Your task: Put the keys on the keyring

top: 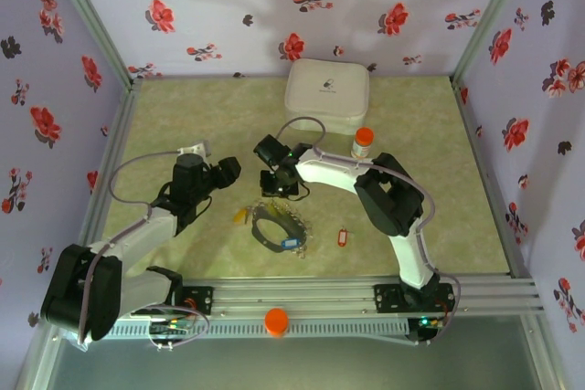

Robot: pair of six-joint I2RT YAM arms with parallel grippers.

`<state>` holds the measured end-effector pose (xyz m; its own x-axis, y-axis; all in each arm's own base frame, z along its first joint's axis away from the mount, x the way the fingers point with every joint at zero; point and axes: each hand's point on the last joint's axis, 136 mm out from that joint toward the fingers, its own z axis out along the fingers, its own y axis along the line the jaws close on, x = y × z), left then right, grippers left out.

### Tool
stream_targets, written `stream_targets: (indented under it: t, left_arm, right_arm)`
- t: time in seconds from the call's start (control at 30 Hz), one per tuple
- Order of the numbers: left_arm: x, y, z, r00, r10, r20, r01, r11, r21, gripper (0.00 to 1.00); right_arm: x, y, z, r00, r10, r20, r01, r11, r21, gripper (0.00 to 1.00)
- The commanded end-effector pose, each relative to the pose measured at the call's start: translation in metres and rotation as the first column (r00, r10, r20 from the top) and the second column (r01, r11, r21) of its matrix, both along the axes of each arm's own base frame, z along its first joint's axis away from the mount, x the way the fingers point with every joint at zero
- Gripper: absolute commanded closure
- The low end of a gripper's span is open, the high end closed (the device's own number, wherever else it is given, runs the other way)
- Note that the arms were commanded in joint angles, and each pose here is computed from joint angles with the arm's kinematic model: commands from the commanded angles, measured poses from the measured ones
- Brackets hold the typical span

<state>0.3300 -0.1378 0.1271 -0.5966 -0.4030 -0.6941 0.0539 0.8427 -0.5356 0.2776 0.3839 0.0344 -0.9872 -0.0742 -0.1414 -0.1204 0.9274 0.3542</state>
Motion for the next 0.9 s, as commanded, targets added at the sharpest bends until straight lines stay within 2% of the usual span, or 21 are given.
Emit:
stream_targets:
  t: [0.0, 0.27, 0.5, 0.87]
  left_arm:
    - [0.001, 0.005, 0.005, 0.999, 0.010, 0.031, -0.011, 1.000, 0.023, 0.33]
    - [0.001, 0.006, 0.005, 0.999, 0.014, 0.038, -0.014, 1.000, 0.022, 0.32]
    - [0.000, 0.007, 0.006, 0.999, 0.013, 0.039, -0.014, 1.000, 0.026, 0.32]
    - [-0.001, 0.008, 0.006, 0.999, 0.012, 0.040, -0.013, 0.999, 0.030, 0.33]
  right_arm:
    - [-0.004, -0.002, -0.010, 1.000, 0.002, -0.022, -0.003, 0.999, -0.043, 0.80]
    - [-0.003, -0.012, -0.012, 1.000, 0.000, -0.012, -0.002, 0.994, -0.106, 0.76]
    - [-0.007, -0.011, -0.015, 0.999, -0.011, -0.037, 0.007, 0.995, -0.100, 0.74]
    - [-0.009, 0.001, -0.014, 0.998, -0.001, -0.056, -0.003, 0.998, -0.063, 0.80]
